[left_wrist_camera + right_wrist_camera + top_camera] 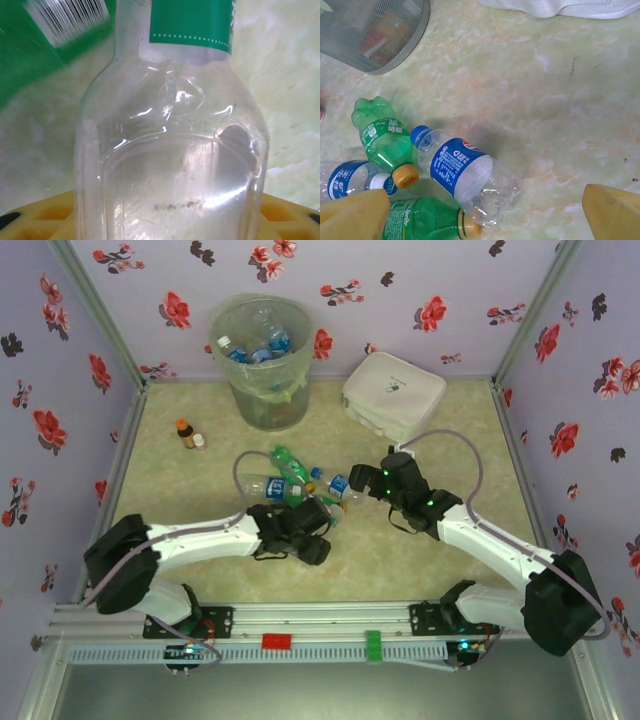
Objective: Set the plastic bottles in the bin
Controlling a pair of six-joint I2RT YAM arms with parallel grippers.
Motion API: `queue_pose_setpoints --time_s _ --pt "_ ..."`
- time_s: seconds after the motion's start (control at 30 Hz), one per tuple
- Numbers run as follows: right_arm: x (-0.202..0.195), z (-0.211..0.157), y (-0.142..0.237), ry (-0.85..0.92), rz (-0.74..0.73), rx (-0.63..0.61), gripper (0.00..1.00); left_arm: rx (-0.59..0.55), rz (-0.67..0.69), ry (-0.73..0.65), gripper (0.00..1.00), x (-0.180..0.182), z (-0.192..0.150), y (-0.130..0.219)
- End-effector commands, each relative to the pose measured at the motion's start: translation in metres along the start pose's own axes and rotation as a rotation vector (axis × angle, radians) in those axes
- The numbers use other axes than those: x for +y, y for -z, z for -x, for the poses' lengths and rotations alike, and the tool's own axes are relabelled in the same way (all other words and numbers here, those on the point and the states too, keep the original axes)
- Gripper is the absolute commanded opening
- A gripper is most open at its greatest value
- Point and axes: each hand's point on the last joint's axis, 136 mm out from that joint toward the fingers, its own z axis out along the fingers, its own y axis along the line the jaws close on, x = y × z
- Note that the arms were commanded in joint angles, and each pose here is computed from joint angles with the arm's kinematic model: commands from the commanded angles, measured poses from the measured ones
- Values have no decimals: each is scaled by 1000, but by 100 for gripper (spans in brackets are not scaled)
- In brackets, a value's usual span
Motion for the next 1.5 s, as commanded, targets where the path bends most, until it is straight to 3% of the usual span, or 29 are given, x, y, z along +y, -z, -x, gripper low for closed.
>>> queue_pose_setpoints --time_s 0.0,0.3,0.43,0.77,1.03,1.27,1.47 --pt "-3 9 3 1 -23 -27 100 -167 17 27 36 5 31 30" --pt "1 18 1 -13 -16 -47 100 -579 66 228 33 56 112 97" --pt "9 17 -6 -9 7 -25 100 -740 89 232 30 80 152 131" --pt "30 10 -34 -12 67 48 100 -998 242 189 29 156 256 223" --pt "34 8 -47 -6 32 98 100 -1014 265 193 29 215 330 243" --pt "34 11 -43 0 33 87 100 -884 283 200 30 266 385 226" --pt "24 7 -39 -2 9 75 100 -744 303 210 32 289 395 191"
